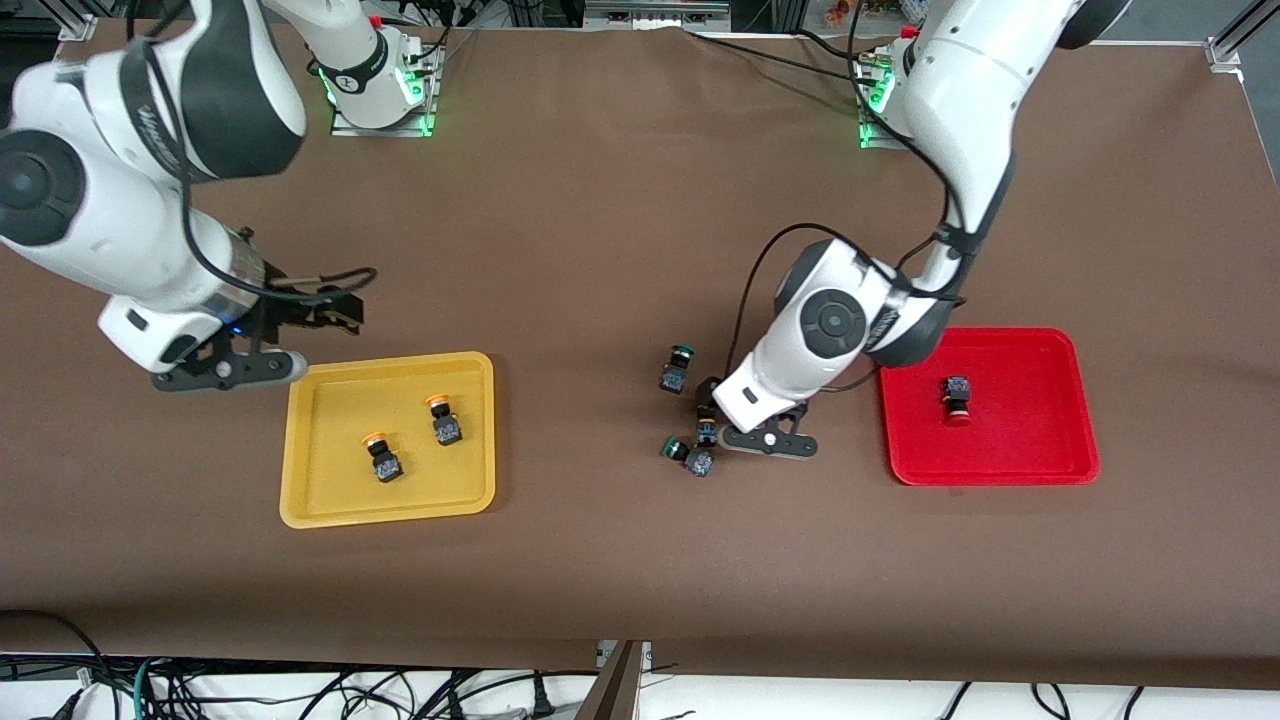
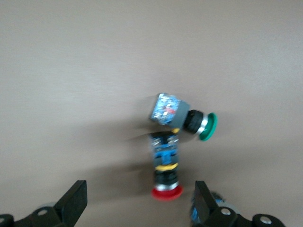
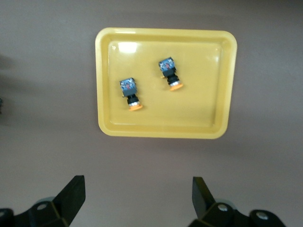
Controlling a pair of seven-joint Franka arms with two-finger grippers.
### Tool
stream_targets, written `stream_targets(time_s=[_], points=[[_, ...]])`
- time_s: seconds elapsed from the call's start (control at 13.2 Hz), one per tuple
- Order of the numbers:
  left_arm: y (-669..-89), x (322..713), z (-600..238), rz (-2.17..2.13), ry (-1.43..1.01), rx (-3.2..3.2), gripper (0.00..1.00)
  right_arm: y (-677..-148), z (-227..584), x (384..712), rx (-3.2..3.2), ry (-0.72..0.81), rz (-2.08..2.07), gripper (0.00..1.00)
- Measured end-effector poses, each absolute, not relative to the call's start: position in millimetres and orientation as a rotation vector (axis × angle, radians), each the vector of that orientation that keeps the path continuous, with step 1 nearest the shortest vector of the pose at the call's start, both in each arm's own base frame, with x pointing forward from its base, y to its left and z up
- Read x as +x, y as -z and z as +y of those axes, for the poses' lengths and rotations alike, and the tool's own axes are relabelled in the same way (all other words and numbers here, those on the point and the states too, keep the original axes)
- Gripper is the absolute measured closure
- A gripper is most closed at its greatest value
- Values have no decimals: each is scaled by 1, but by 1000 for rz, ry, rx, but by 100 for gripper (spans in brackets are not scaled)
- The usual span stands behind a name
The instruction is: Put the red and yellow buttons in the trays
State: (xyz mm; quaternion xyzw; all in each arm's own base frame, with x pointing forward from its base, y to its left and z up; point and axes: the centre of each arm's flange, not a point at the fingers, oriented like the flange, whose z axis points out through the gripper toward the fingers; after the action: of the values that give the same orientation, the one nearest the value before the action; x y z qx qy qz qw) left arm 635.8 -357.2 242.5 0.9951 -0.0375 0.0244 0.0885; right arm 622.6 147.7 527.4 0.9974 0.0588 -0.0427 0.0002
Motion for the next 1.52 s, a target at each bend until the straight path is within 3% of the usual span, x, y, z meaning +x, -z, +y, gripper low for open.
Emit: stream_targets(time_s=[0.61,0.68,0.99,1.06,1.14,1.22,1.52], points=[[-188,641,-356,-67,-151,2928,2,-515,107,607,3156,144,149,0],[-185,640,-356,-66,-145,2929,7,-515,105,608,3159,143,145,0],[-181,637,-360,-74,-138,2930,55,-515,91,611,3177,138,144,0],[-181,636,-362,-79,-137,2929,61,-516,93,610,3178,132,150,0],[-181,635,-363,-80,-137,2929,61,-518,96,609,3179,127,158,0],[-182,636,-362,-78,-140,2930,67,-519,97,609,3179,122,163,0],[-235,669,-304,-128,-26,3021,67,-526,94,610,3160,93,166,0]])
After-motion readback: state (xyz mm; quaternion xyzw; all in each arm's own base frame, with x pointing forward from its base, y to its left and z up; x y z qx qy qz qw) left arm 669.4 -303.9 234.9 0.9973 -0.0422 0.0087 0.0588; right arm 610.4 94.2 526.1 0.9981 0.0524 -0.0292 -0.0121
